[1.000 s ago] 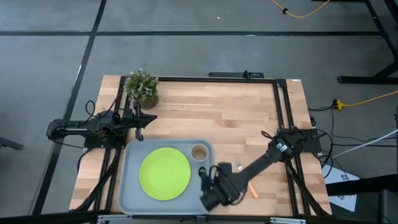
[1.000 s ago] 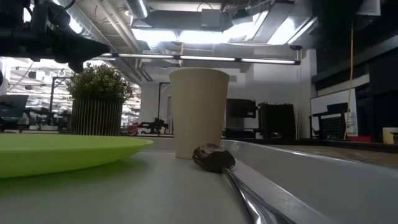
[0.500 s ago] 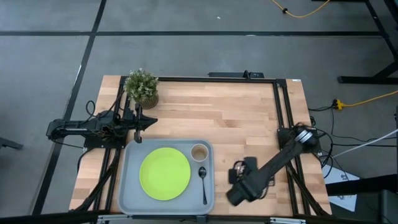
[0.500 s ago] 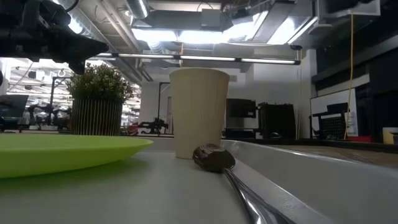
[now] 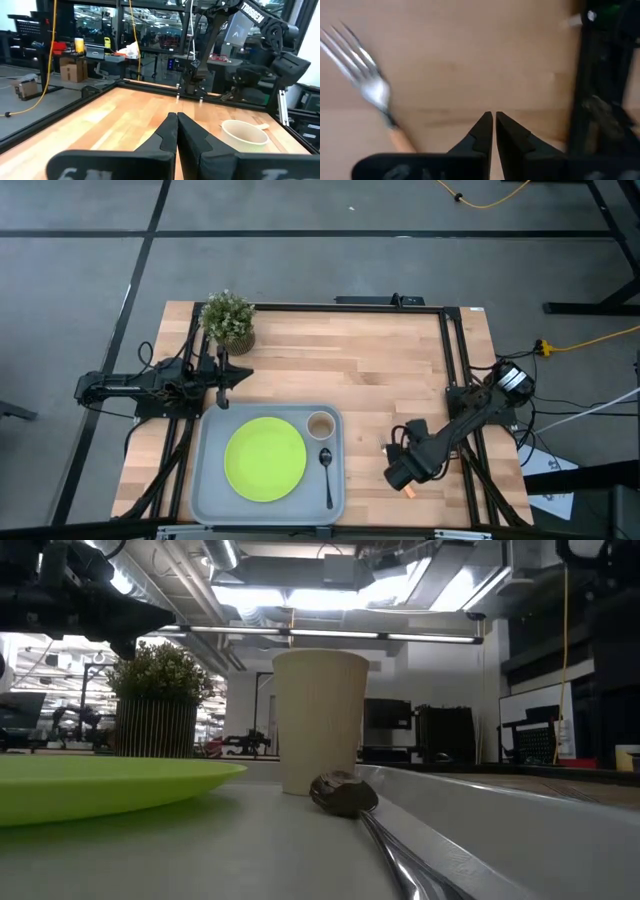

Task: Pick and place plate/cup/fork/spoon on tray
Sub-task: Put the fork on the left side of the spoon on the serving tray

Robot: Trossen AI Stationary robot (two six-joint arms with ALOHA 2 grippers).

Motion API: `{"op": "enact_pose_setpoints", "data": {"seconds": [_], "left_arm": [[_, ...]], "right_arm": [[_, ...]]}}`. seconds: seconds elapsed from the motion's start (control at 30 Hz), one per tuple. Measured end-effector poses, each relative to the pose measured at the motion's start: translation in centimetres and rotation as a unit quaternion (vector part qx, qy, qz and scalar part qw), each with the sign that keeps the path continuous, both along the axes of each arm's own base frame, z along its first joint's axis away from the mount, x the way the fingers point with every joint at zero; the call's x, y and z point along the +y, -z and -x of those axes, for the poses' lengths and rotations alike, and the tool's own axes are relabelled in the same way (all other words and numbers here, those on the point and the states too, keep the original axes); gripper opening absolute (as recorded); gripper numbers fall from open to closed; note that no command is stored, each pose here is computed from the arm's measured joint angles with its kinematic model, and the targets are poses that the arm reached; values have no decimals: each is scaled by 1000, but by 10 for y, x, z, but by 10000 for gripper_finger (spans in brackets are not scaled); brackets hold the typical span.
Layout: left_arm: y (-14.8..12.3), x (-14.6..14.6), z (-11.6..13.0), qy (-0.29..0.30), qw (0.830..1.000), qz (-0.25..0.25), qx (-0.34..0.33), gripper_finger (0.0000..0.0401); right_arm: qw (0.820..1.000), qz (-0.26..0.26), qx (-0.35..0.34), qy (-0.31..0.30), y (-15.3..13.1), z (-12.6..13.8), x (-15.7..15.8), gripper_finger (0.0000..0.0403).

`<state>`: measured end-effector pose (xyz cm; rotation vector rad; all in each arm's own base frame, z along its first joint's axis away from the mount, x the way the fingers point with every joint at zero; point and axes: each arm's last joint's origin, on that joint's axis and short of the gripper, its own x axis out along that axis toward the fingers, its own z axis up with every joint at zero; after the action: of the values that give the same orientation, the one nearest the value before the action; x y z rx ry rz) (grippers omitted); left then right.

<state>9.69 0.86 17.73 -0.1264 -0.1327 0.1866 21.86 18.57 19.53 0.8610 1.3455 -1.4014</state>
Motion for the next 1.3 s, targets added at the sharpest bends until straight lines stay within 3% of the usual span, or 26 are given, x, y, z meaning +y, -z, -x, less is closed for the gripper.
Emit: {"op": "enact_pose_setpoints", "data": {"seconds": [0.13,0.3,0.53,0.67,0.73,1.13,1.3], "left_arm": [[0,3,1,-46,999,6,-2,0],[-3,6,3,-116,993,16,-19,0],[-4,6,2,-109,994,18,-22,0],[-4,6,2,-109,994,18,-22,0],[-4,6,2,-110,994,16,-21,0],[-4,6,2,-110,994,15,-21,0],[-4,6,2,-109,994,16,-21,0]], "right_arm": [[999,-28,15,-19,1,1,2,27],[998,18,-28,-52,1,3,5,33],[990,51,-106,-84,2,-1,12,103],[980,23,-124,-156,4,-7,17,131],[974,14,-125,-186,4,-8,19,134],[965,-31,-203,-165,6,-21,30,135],[963,-29,-200,-176,10,-21,30,135]]}}
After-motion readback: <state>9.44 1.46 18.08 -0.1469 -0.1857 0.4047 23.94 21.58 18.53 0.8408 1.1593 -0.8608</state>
